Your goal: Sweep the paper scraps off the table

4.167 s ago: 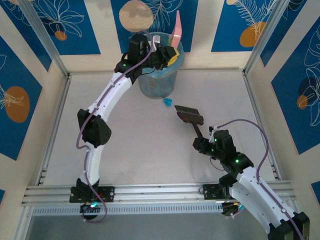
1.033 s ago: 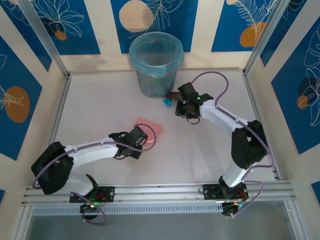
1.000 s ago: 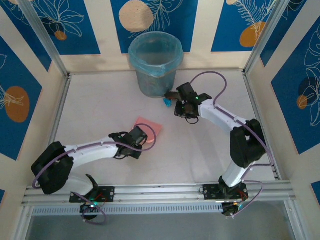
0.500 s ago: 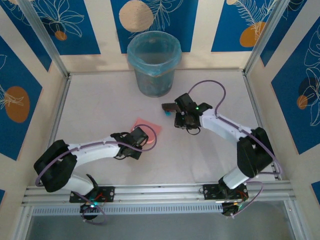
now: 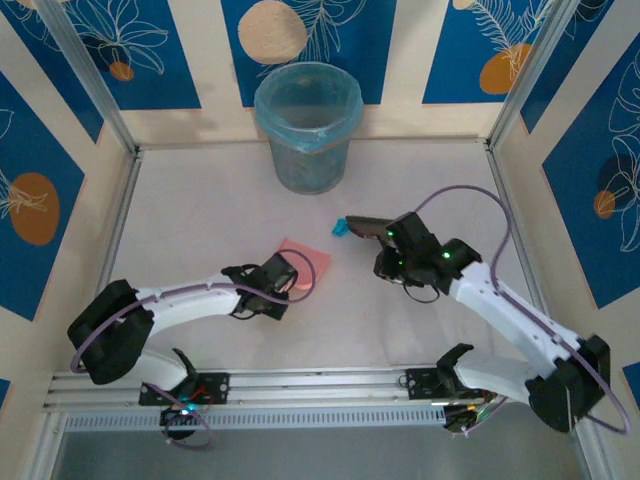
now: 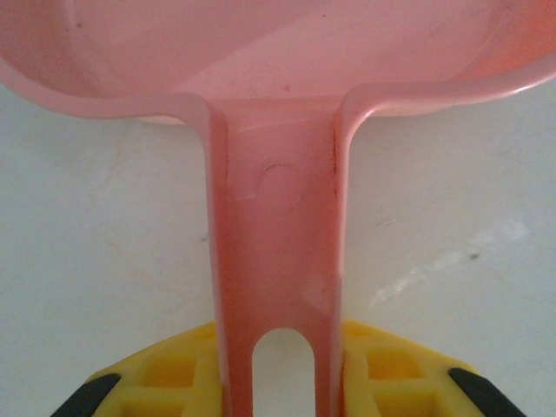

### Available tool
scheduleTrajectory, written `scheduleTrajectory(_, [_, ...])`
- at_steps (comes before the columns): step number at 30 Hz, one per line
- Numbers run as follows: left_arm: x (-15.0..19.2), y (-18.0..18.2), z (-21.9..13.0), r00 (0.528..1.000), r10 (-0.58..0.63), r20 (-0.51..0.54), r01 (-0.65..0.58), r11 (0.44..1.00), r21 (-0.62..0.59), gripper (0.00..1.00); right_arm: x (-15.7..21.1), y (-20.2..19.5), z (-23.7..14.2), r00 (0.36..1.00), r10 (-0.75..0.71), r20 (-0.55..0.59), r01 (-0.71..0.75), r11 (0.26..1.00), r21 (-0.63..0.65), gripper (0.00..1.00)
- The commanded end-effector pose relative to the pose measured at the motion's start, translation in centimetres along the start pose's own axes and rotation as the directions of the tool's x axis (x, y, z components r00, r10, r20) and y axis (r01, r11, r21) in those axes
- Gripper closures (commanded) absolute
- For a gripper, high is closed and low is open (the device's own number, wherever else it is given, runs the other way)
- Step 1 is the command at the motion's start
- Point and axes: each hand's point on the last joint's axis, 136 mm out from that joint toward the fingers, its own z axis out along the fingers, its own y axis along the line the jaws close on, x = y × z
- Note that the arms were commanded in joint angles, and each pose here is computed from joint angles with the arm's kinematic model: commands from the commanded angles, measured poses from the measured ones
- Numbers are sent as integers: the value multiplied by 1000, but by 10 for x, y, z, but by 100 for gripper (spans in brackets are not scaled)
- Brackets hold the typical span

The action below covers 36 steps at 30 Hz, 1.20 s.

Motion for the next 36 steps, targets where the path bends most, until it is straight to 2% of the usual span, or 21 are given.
scheduleTrajectory(1, [-1, -14, 0, 999, 39, 0, -39, 998, 46, 100, -8, -17, -21, 990, 114, 78, -114, 993, 0, 100])
scheduleTrajectory(5, [-1, -17, 2, 999, 49, -4, -48, 997, 53, 100, -26, -27, -33, 974, 183, 132, -184, 983, -7, 100])
scheduleTrajectory(9, [0, -19, 5, 998, 60, -20, -59, 997, 46, 100, -48, -28, -29, 974, 200, 105, -206, 978, 45, 100])
scheduleTrajectory(14, [0, -20, 8, 997, 75, -25, -74, 997, 30, 100, -66, -16, -1, 989, 140, -38, -131, 975, 180, 100])
scheduleTrajectory(19, [0, -22, 10, 995, 89, -34, -89, 996, 21, 100, -68, 11, 35, 982, 91, -167, -58, 979, 193, 100])
scheduleTrajectory(27, [1, -22, 14, 994, 99, -46, -99, 995, 5, 100, -34, 51, 61, 953, -25, -303, 86, 978, 190, 100])
scheduleTrajectory(36, [1, -17, 15, 994, 94, -60, -96, 995, -27, 100, 28, 83, 39, 929, -127, -348, 173, 980, 103, 100])
